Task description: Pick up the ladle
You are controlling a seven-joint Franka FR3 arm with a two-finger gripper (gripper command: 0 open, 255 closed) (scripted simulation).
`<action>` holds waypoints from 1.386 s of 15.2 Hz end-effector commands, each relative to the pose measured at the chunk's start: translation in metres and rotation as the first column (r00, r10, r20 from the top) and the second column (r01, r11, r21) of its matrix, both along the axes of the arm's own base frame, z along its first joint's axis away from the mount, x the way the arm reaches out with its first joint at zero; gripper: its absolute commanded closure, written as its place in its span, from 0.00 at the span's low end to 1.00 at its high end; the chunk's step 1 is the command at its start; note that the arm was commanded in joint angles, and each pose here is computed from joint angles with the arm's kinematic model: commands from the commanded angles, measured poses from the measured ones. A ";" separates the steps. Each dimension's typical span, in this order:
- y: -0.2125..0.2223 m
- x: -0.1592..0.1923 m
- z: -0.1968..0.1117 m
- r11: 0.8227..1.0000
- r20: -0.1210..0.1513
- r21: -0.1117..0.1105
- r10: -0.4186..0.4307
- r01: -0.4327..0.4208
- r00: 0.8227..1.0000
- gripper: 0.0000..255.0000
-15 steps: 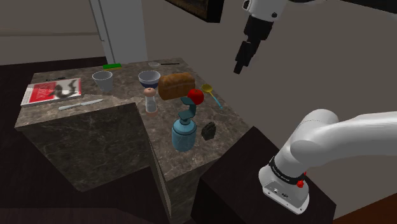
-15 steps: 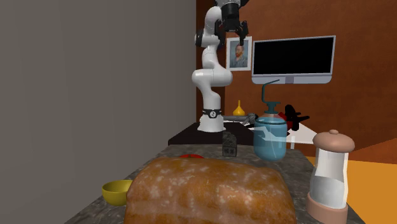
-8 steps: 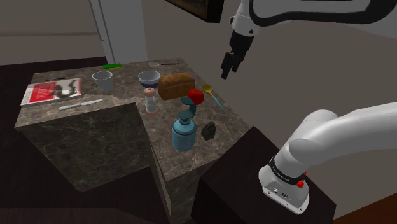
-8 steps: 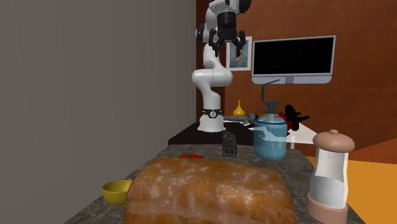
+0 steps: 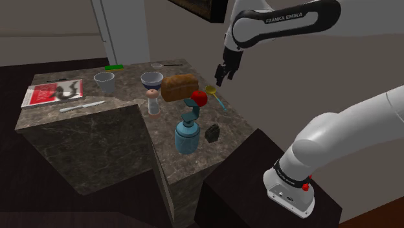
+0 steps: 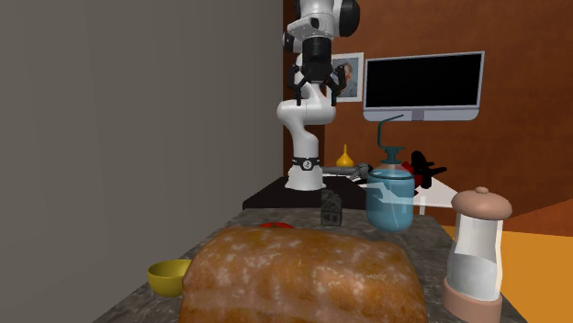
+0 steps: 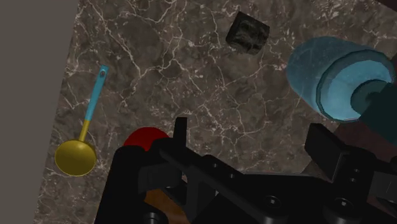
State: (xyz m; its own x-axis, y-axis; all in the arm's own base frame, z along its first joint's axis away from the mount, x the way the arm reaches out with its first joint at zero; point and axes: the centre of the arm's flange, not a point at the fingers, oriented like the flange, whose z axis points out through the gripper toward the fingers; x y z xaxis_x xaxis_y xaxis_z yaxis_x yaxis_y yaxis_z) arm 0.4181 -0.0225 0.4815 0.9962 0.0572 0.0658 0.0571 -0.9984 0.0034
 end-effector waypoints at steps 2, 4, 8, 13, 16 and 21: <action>-0.015 0.024 -0.029 0.999 0.001 -0.014 -0.033 0.033 0.999 0.00; -0.026 0.040 -0.047 0.998 0.001 -0.024 -0.056 0.056 0.998 0.00; -0.049 0.069 -0.082 0.994 0.002 -0.042 -0.100 0.100 0.995 0.00; -0.082 0.104 -0.125 0.986 0.004 -0.066 -0.155 0.155 0.988 0.00; -0.102 0.124 -0.151 0.979 0.006 -0.080 -0.188 0.188 0.982 0.00; -0.139 0.156 -0.193 0.965 0.011 -0.102 -0.243 0.242 0.970 0.00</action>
State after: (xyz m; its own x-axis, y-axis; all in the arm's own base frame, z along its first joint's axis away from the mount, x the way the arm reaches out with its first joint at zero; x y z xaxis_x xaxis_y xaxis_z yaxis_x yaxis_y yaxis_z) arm 0.5681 -0.1564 0.3001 0.9832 -0.1690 0.0688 -0.1754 -0.9793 0.1012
